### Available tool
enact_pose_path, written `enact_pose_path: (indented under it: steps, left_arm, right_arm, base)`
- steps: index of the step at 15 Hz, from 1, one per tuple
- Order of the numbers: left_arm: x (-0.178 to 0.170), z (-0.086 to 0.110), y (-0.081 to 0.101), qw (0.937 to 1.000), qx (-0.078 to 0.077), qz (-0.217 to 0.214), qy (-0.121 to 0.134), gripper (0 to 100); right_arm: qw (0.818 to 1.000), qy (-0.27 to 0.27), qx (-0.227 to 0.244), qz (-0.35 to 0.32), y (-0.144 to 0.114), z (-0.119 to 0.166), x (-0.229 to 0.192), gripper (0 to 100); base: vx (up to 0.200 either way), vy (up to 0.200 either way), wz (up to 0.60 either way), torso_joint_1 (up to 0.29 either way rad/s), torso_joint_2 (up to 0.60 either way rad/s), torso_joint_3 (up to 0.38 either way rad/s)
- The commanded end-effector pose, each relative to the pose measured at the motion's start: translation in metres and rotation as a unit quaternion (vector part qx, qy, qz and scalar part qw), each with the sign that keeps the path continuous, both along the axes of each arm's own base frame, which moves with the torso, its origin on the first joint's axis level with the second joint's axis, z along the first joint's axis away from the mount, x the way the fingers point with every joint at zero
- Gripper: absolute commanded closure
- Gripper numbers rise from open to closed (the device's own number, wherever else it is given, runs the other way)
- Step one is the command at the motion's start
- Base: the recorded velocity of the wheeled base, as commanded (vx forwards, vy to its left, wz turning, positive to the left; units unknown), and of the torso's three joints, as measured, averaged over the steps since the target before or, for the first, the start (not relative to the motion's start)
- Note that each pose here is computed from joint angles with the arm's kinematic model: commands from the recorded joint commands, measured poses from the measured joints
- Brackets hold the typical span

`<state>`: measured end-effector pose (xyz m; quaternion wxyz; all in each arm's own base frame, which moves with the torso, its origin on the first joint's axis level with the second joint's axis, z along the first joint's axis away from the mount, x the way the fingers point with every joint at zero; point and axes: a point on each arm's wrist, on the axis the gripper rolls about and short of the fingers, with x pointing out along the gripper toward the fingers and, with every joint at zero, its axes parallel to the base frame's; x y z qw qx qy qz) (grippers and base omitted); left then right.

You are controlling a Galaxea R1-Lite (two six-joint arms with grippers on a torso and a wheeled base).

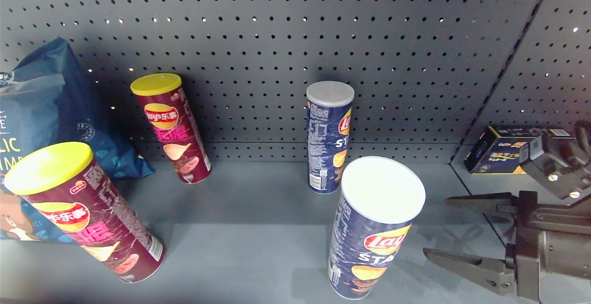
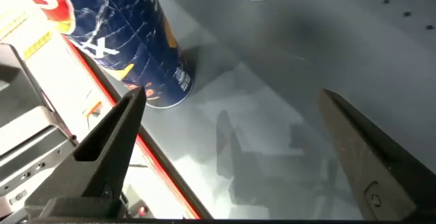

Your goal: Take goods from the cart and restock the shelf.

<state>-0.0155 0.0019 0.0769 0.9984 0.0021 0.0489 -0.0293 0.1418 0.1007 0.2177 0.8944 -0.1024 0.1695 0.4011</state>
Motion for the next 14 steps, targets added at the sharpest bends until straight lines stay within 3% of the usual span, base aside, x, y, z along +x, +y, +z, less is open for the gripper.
enact_pose_path:
  steps: [1, 14]
  left_arm:
    - [0.000, 0.000, 0.000, 1.0000, 0.000, 0.000, 0.001, 0]
    - [0.000, 0.000, 0.000, 1.0000, 0.000, 0.000, 0.001, 0]
  right_arm:
    - [1.000, 0.011, -0.008, 0.004, 0.006, -0.004, 0.007, 0]
    - [0.999, 0.034, -0.027, 0.031, 0.026, -0.018, 0.017, 0]
  base:
    - [0.000, 0.000, 0.00, 0.000, 0.00, 0.000]
    - [0.000, 0.000, 0.00, 0.000, 0.00, 0.000]
